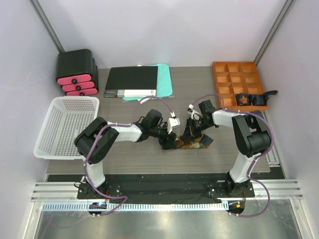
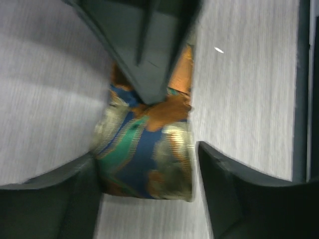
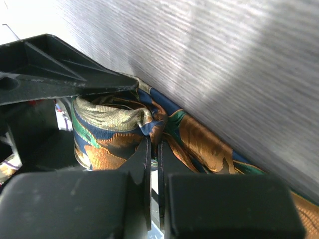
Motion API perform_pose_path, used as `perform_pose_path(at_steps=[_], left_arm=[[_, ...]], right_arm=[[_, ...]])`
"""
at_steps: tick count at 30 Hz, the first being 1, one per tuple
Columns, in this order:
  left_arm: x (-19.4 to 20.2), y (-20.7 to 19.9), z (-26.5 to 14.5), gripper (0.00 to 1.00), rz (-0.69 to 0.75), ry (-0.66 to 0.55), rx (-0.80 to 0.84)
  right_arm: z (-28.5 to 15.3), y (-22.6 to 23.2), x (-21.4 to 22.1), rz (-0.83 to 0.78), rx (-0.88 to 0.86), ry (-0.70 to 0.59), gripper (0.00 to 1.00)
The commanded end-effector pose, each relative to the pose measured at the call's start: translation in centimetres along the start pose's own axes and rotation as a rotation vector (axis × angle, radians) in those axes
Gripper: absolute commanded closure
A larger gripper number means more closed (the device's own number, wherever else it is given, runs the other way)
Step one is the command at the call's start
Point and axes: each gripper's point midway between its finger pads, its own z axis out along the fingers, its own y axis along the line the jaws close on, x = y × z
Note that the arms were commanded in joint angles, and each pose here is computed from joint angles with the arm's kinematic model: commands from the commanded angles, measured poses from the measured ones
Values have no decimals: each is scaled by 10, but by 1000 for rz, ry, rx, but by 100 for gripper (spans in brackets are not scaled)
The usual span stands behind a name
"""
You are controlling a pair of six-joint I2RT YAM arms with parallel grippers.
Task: Roll the ties
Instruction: Roll the tie at the center of the board.
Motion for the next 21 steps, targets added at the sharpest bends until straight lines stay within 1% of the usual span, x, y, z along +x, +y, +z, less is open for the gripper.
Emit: perform_pose_path(at_steps=[1,2,4,5,6,7,8,10,11,12,14,17,21], left_arm=[[-16,5,8,41,0,-47,-24],[-13,4,8,53,5,-44,-27],[-11,8,4,64,35,-29,-61],[-8,10,3,72,46,-11,-77],[3,11,-1,76,37,40,-93],[7,13,-5,79,58,65,-111],[9,19,-11,81,103,91,-157],[21,20,-21,82,118,144,-187],[25,21,-28,83,146,166,-213],[29,21,-30,83,156,186,-222],[37,16,-33,84,164,226,-222],[44,13,-34,84,176,274,-219],[49,13,-27,82,199,330,-225]], right_arm=[[7,-40,5,-98,214,-26,99],[8,-37,3,-108,202,-29,99],[8,-32,-5,-110,189,-38,99],[6,-30,-5,-104,189,-27,94],[5,-28,-8,-102,187,-26,91],[0,-22,-18,-109,177,-44,88],[-7,-21,-21,-84,168,-43,81],[-21,-8,-36,-74,122,-75,70],[-30,-8,-38,-42,110,-77,58],[-34,1,-38,-37,65,-72,54],[-43,13,-38,-19,31,-63,45],[-44,28,-30,28,-44,-41,39],[-33,43,-20,37,-94,-7,38]])
